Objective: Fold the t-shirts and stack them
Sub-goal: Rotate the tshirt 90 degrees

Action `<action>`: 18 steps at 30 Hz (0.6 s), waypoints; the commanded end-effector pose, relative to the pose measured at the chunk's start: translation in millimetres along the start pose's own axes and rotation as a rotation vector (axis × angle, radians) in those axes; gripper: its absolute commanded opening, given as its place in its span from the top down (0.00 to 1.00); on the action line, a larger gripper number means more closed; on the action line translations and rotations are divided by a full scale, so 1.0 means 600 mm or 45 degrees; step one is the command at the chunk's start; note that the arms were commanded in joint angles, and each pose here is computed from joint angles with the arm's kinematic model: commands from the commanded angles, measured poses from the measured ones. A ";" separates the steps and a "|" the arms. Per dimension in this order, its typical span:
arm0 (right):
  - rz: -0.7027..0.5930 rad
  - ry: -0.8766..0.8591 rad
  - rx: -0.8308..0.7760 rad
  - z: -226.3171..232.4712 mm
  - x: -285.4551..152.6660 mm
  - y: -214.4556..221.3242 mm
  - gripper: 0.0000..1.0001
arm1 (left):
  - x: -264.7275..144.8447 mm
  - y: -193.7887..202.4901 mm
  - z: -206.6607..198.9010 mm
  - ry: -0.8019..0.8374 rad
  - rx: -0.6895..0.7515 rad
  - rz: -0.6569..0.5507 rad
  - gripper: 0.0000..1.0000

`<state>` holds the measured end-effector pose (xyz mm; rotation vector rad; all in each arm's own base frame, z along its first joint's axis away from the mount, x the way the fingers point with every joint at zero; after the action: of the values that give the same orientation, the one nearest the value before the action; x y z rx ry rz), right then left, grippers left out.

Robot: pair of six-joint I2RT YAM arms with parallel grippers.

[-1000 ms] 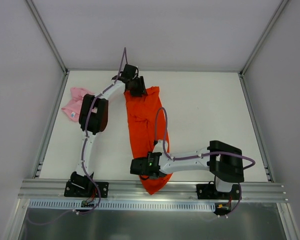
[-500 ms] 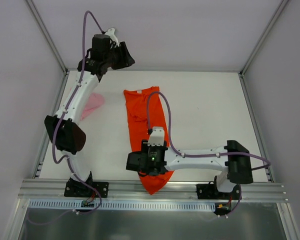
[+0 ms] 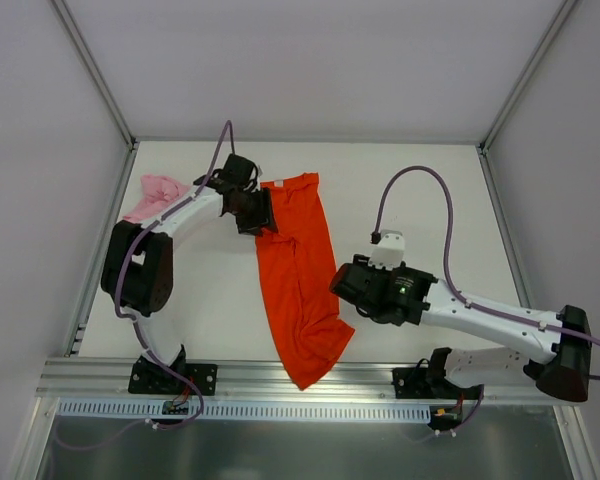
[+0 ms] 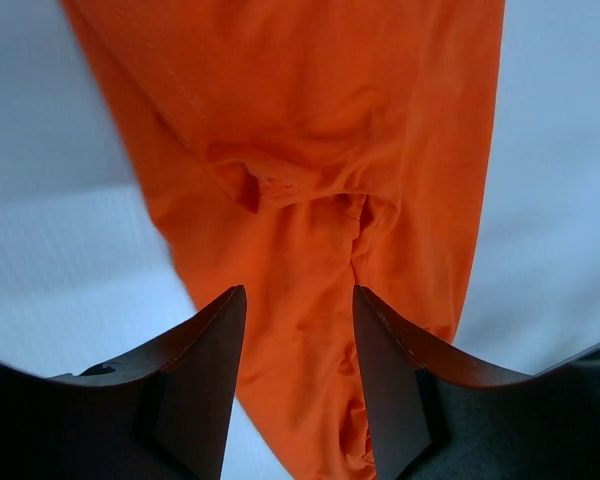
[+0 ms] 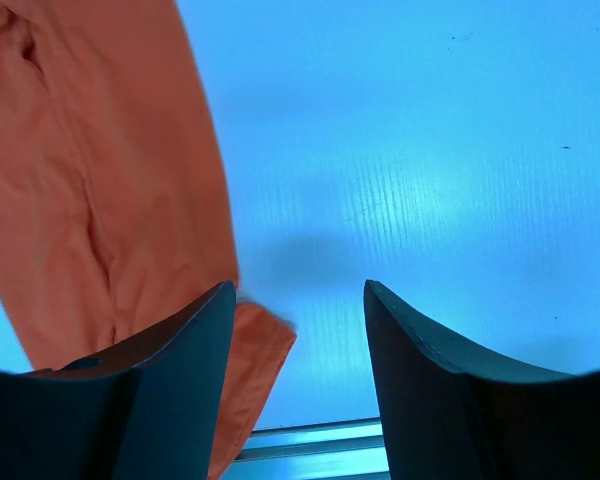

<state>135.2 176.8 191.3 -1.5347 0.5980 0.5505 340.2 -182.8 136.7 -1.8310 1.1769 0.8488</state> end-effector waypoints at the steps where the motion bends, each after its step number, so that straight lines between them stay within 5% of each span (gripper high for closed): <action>1: 0.043 -0.078 -0.075 0.022 0.023 -0.001 0.42 | 0.027 0.011 -0.024 0.026 -0.010 0.010 0.52; 18: 0.063 -0.045 -0.040 -0.016 0.070 -0.044 0.43 | 0.173 -0.037 0.006 -0.279 0.015 -0.082 0.55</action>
<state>180.6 170.8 171.4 -1.5481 0.6540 0.6416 375.4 -216.3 67.5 -1.7546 1.0890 0.9961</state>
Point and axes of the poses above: each gripper's point midway between its finger pads, its own x axis out along the fingers, its own z axis along the line the jaws close on, y = z × x, the point moved 5 cm from there along -x, back along the fingers, and after that the axes turned 8 degrees about -x, right-handed, at the moved point
